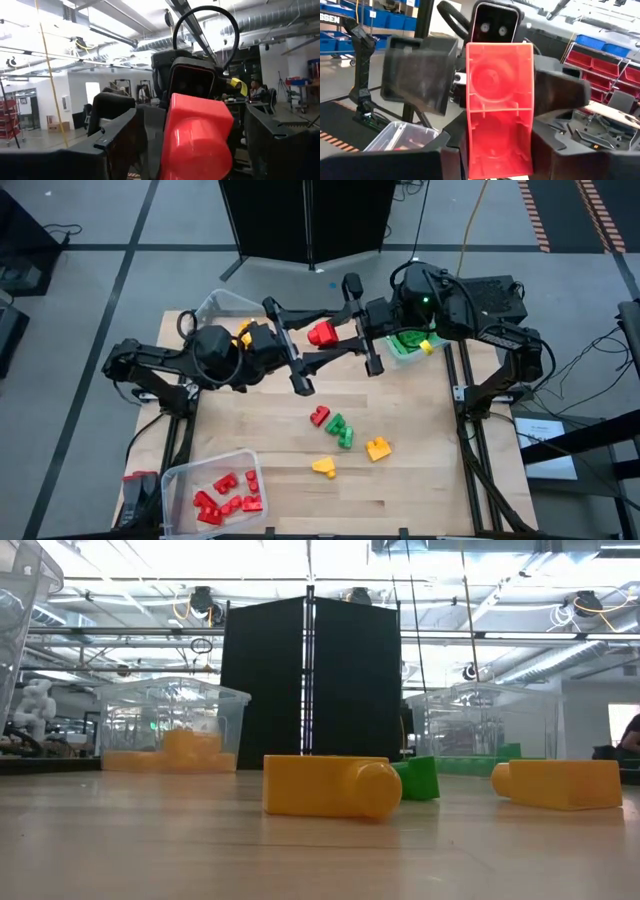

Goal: Sort blocks
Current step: Put the red game piece into the bottom transparent bin

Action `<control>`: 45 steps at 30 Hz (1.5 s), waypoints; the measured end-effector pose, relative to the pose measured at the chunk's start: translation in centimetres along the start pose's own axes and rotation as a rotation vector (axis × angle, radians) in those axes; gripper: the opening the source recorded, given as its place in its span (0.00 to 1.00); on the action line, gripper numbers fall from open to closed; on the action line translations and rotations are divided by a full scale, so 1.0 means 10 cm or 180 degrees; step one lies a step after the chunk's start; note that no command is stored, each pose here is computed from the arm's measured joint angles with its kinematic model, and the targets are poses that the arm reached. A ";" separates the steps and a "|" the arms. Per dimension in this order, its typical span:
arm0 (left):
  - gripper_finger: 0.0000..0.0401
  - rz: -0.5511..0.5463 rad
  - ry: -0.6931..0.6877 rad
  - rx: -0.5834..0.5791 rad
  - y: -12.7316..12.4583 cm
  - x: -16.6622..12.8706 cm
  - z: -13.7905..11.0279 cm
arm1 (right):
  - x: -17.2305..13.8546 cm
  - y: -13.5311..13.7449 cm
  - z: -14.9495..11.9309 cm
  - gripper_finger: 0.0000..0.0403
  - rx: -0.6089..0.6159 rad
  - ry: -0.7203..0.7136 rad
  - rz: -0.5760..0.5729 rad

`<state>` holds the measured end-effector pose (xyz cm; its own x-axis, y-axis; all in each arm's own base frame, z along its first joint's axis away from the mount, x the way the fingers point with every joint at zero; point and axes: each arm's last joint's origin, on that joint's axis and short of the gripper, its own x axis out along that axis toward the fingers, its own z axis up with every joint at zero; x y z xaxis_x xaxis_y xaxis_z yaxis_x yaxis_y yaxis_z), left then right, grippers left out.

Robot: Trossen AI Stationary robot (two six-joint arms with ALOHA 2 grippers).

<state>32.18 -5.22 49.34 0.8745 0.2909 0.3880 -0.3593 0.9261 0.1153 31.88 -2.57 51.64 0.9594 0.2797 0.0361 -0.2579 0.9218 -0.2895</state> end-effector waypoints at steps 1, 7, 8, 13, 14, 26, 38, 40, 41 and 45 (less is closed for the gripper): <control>0.62 0.0004 -0.0011 -0.0005 0.00 0.00 0.00 | 0.00 0.00 0.00 0.28 0.0000 0.0003 0.0001; 0.62 0.0012 -0.0040 -0.0021 0.00 0.00 0.02 | 0.02 0.00 -0.01 0.28 0.0000 0.0010 0.0003; 0.62 0.0012 -0.0039 -0.0020 0.00 0.00 0.01 | 0.02 0.00 -0.01 0.28 -0.0003 0.0005 0.0001; 0.62 0.0012 -0.0039 -0.0020 0.00 0.00 0.01 | 0.01 0.00 0.00 0.28 -0.0003 -0.0018 -0.0005; 0.62 0.0010 -0.0039 -0.0022 0.00 0.00 0.01 | 0.01 0.00 0.00 0.28 -0.0004 -0.0017 -0.0005; 0.20 0.0032 -0.0018 0.0018 0.00 -0.01 0.01 | 0.01 -0.01 -0.02 0.28 0.0009 0.0029 0.0003; 0.10 0.0260 0.0113 0.0102 -0.02 -0.03 0.02 | 0.00 0.00 -0.06 0.34 0.0090 0.0172 -0.0020; 0.10 0.0260 0.0130 0.0123 -0.06 -0.06 0.03 | 0.00 0.02 -0.11 0.46 0.0145 0.0324 0.0083; 0.10 0.0298 0.0142 0.0115 -0.07 -0.08 0.05 | -0.01 0.03 -0.13 0.53 0.0181 0.0405 0.0113; 0.10 0.0385 0.0394 0.0171 -0.07 -0.26 0.18 | -0.04 0.08 -0.25 0.70 0.0319 0.0815 0.0228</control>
<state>29.60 -7.02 49.92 0.8561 0.4298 0.2869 -0.4782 0.8694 0.1246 31.58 -2.63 48.96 0.9326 0.2801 -0.2275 -0.3240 0.9276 -0.1862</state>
